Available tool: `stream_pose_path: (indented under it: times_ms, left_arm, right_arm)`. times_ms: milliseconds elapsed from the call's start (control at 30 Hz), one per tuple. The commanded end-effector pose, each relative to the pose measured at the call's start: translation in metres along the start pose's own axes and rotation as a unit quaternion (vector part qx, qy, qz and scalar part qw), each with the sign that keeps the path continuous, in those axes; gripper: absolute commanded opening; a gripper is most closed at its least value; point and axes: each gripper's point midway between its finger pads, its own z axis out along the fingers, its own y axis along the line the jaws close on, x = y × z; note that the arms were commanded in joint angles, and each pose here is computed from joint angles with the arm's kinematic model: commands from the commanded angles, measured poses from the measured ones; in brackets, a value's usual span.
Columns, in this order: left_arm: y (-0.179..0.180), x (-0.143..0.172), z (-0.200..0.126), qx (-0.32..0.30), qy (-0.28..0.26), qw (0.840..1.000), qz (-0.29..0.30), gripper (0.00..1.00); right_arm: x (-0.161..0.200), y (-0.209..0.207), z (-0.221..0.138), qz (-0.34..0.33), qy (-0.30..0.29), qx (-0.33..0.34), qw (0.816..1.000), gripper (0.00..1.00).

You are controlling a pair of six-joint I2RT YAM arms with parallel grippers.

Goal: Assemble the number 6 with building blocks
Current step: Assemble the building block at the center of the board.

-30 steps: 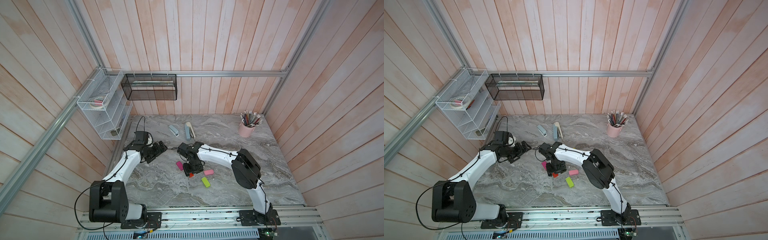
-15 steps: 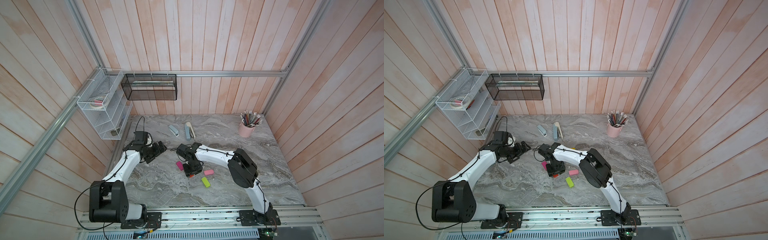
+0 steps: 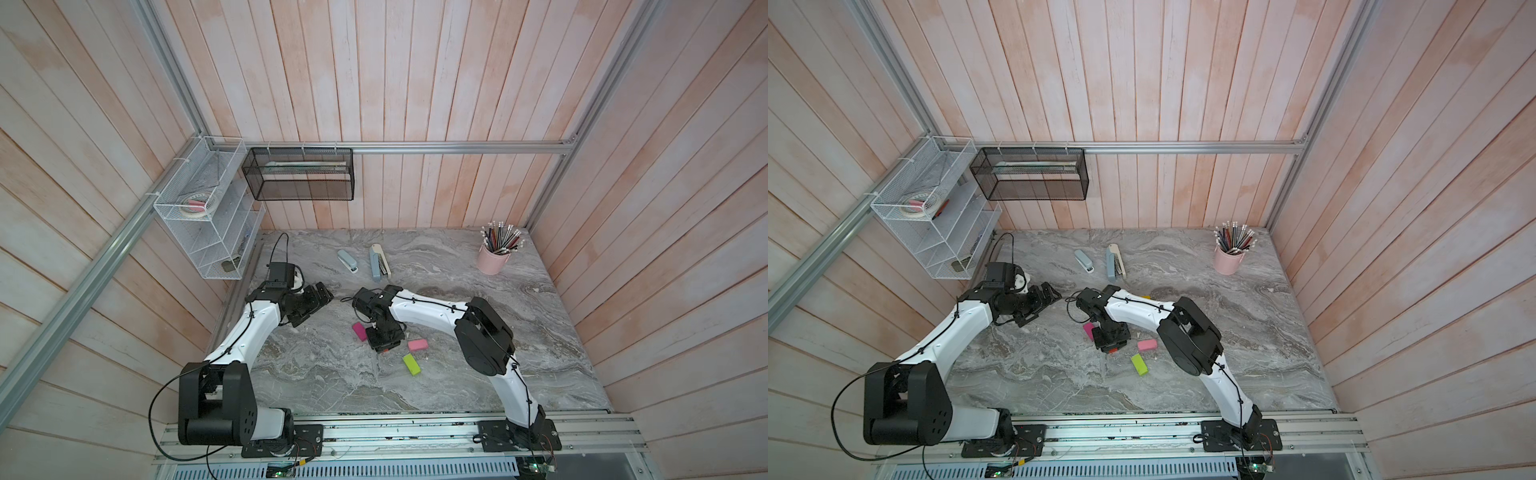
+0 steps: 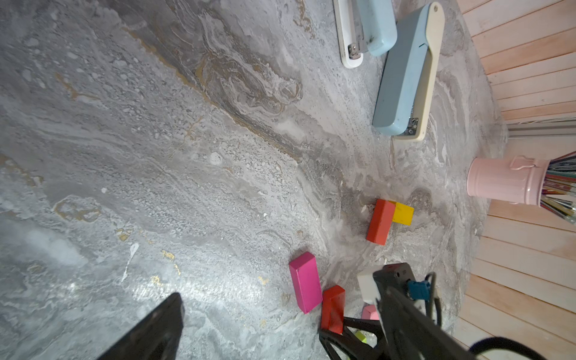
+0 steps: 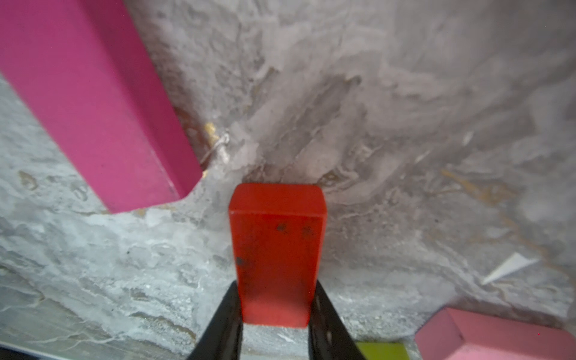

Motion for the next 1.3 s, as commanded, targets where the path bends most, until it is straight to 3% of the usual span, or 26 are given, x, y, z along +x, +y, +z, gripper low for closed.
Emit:
stream_pose_path:
  times_ms: [0,333,1267]
  left_arm:
    - [-0.005,-0.001,-0.007,0.01,-0.003,1.0,0.009,1.0]
    - [-0.006,-0.004,-0.009,0.006,-0.007,1.0,0.011,1.0]
    - [-0.008,-0.005,-0.013,0.007,-0.01,1.0,0.009,1.0]
  right_arm:
    - [-0.003,-0.019,-0.014,0.048,-0.012,0.01,0.999,0.32]
    - [-0.016,-0.035,-0.03,0.121,-0.02,-0.022,0.992,0.32]
    - [-0.033,-0.058,-0.017,0.151,-0.01,-0.012,0.988,0.32]
